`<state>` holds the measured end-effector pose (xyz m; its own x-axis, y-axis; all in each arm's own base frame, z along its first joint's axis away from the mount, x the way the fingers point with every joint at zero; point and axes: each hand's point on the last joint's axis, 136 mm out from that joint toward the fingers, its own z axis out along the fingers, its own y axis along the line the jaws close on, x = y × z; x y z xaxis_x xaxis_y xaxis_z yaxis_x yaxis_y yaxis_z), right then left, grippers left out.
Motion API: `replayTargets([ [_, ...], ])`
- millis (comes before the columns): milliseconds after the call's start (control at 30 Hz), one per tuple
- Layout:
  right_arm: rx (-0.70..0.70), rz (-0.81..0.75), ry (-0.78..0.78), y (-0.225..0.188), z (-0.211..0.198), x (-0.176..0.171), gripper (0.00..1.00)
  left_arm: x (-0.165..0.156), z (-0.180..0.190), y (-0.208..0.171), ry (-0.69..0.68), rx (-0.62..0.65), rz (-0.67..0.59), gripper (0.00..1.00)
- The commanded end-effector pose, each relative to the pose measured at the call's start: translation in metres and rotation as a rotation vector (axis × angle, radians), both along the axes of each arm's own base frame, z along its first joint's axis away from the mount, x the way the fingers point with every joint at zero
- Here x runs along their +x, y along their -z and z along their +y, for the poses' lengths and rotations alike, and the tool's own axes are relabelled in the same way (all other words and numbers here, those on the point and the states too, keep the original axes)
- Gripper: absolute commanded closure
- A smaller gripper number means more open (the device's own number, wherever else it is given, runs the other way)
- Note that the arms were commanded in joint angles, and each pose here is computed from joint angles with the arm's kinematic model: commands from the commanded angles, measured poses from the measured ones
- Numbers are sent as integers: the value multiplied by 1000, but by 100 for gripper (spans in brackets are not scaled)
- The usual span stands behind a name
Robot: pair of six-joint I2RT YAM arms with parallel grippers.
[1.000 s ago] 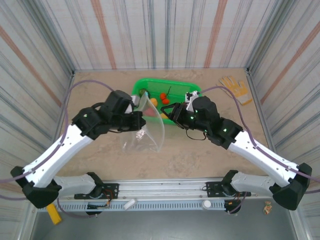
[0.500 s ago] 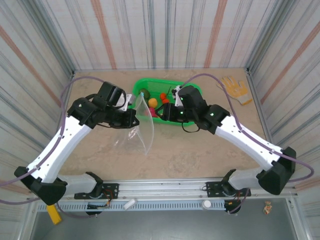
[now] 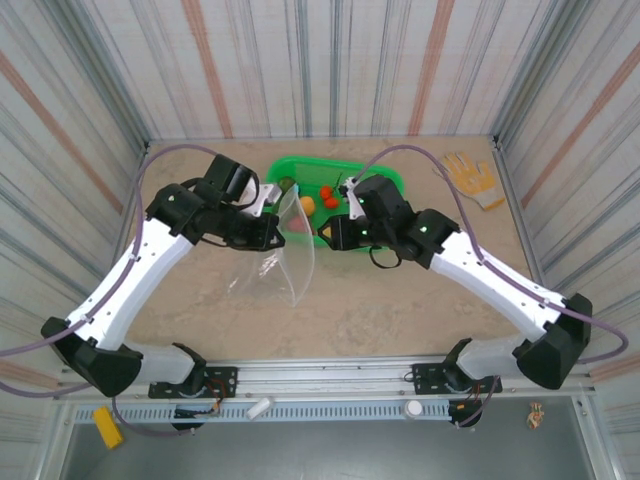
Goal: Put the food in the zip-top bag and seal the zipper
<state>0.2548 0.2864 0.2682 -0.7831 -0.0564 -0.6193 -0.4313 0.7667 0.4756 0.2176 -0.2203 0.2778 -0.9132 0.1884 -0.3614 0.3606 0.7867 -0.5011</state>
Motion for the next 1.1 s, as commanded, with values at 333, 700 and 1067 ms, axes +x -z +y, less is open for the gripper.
replayTargets([
  [333, 85, -3, -245, -14, 47, -26, 44, -11, -5, -5, -4, -99, 11, 100],
  [700, 242, 50, -52, -11, 61, -2, 100, -8, 10, 6, -134, -99, -15, 100],
  [1067, 421, 88, 59, -21, 76, 0, 100, 0, 22, 3, -278, -180, -112, 85],
])
